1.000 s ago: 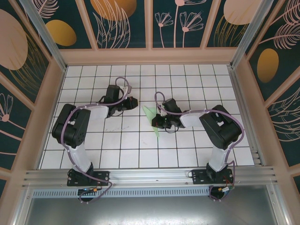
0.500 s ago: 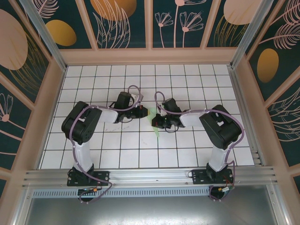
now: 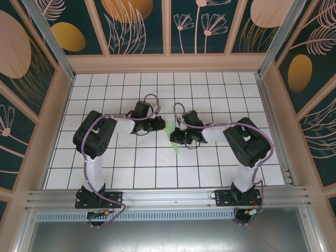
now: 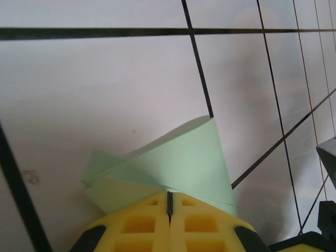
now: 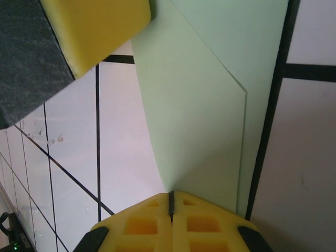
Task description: Fold a paper plane with a square sheet of paper (pick it up from the middle)
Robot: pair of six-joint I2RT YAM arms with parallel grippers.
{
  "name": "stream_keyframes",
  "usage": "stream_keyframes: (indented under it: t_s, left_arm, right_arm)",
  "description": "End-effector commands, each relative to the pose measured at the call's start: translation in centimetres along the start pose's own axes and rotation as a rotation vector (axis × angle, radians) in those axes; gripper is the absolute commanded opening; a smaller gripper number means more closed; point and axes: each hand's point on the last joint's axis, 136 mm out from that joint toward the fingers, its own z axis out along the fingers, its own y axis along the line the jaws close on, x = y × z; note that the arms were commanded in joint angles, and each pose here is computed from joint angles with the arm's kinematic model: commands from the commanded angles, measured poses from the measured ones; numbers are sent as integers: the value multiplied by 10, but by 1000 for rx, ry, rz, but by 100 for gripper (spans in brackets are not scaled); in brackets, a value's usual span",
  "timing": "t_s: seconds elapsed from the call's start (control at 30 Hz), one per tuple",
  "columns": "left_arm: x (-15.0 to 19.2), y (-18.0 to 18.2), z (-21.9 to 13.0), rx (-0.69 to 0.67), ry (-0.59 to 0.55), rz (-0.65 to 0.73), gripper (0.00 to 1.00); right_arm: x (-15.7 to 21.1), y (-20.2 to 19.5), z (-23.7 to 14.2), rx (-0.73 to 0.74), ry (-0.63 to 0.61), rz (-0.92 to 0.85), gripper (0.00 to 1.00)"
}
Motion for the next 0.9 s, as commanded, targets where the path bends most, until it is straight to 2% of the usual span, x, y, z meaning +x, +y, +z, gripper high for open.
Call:
stream_keyframes:
  t_s: [0.0, 0.17, 0.4, 0.5, 0.63, 0.73, 0.87]
  left_arm:
    - [-5, 61, -5, -171, -27, -76, 0]
    - [-25, 81, -12, -205, -60, -107, 0]
    - [-52, 76, -17, -210, -100, -94, 0]
    - [-59, 58, -28, -161, -133, -85, 0]
    - [-59, 19, -52, -29, -185, -72, 0]
    - [-41, -10, -60, 77, -177, -64, 0]
    - [-14, -39, -54, 152, -126, -29, 0]
  right_arm:
    - [64, -62, 0, 186, 184, 132, 0]
    - [71, -66, -2, 193, 191, 137, 0]
    - [64, -61, -2, 182, 174, 132, 0]
    - [53, -51, -3, 160, 145, 115, 0]
    - [27, -27, -5, 102, 80, 70, 0]
    - [6, -2, -9, 34, 28, 21, 0]
    - [-12, 26, -15, -39, -12, -44, 0]
